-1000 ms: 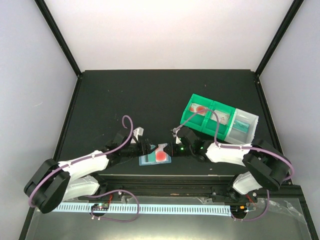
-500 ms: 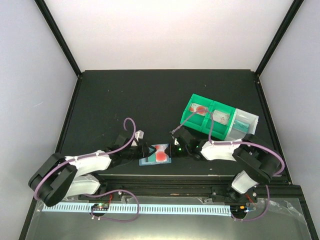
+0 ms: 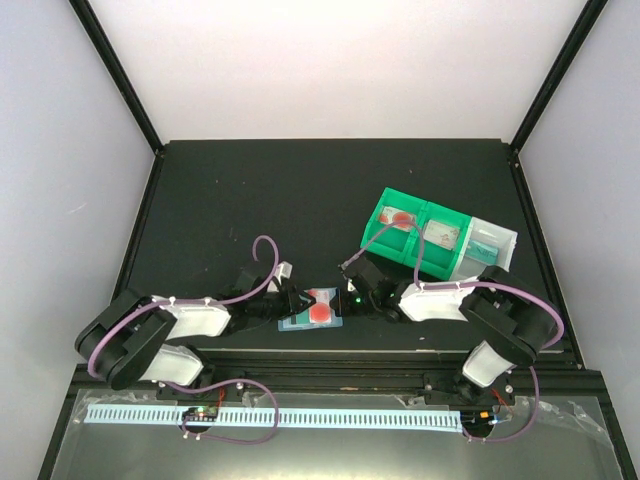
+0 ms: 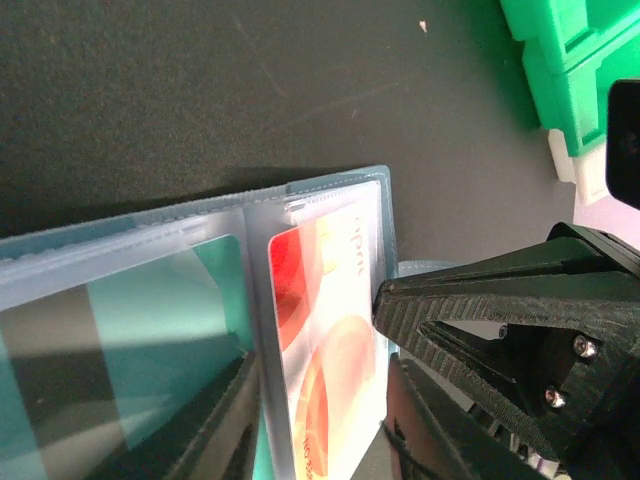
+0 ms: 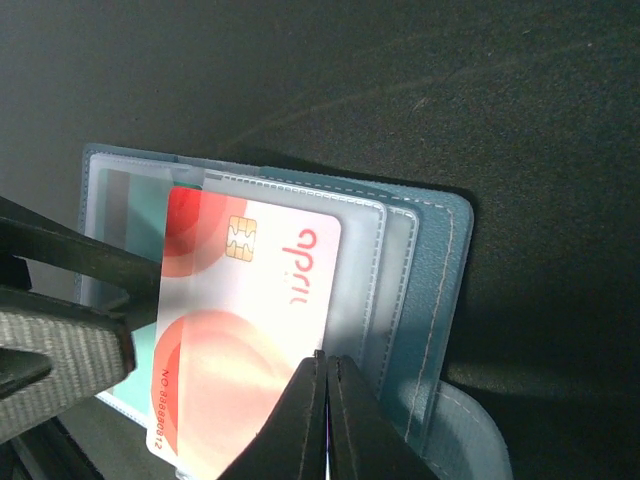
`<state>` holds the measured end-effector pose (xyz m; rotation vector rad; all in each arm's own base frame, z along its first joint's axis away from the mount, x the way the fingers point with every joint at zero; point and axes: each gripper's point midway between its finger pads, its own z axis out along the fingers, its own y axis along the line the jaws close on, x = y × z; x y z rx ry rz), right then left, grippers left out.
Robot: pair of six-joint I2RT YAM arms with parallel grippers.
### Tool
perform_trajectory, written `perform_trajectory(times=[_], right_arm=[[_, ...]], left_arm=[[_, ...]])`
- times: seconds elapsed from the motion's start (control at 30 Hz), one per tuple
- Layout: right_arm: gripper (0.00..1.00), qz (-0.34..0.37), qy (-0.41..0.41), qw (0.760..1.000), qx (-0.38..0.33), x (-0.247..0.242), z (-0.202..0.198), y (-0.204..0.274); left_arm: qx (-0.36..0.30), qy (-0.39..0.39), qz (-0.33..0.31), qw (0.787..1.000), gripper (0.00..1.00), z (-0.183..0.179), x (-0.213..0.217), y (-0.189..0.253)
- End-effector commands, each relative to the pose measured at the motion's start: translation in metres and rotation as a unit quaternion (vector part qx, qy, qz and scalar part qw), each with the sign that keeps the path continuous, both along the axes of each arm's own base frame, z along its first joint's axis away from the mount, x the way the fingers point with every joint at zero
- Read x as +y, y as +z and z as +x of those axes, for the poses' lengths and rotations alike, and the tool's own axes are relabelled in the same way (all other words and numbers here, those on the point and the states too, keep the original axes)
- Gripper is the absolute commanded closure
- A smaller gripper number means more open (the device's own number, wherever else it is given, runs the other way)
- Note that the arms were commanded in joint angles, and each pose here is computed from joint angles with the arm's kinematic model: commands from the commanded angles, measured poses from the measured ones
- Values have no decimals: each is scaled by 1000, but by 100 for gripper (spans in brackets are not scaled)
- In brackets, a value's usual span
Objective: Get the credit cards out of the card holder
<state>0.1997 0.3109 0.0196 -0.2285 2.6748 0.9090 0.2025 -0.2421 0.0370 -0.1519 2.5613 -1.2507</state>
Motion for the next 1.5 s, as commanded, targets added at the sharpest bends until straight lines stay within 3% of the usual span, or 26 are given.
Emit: perform_trajectory(times=[0.0, 0.33, 0.8, 1.23, 1.47], right_arm=[[95, -34, -1, 999, 15, -13, -10, -19], [95, -38, -4, 999, 16, -16, -11, -22], [95, -44, -6, 999, 11, -19, -10, -22], [94, -40, -6, 999, 2, -18, -8, -13], [92, 9, 10, 1000, -21, -3, -5, 18]], left_arm=[[19, -10, -13, 1000, 68, -7, -5, -6], [17, -16, -18, 1000, 98, -8, -7, -6], [16, -17, -2, 1000, 98, -16, 3, -5], [2, 39, 10, 999, 98, -14, 27, 9], [-29, 78, 10, 997, 98, -8, 41, 26]])
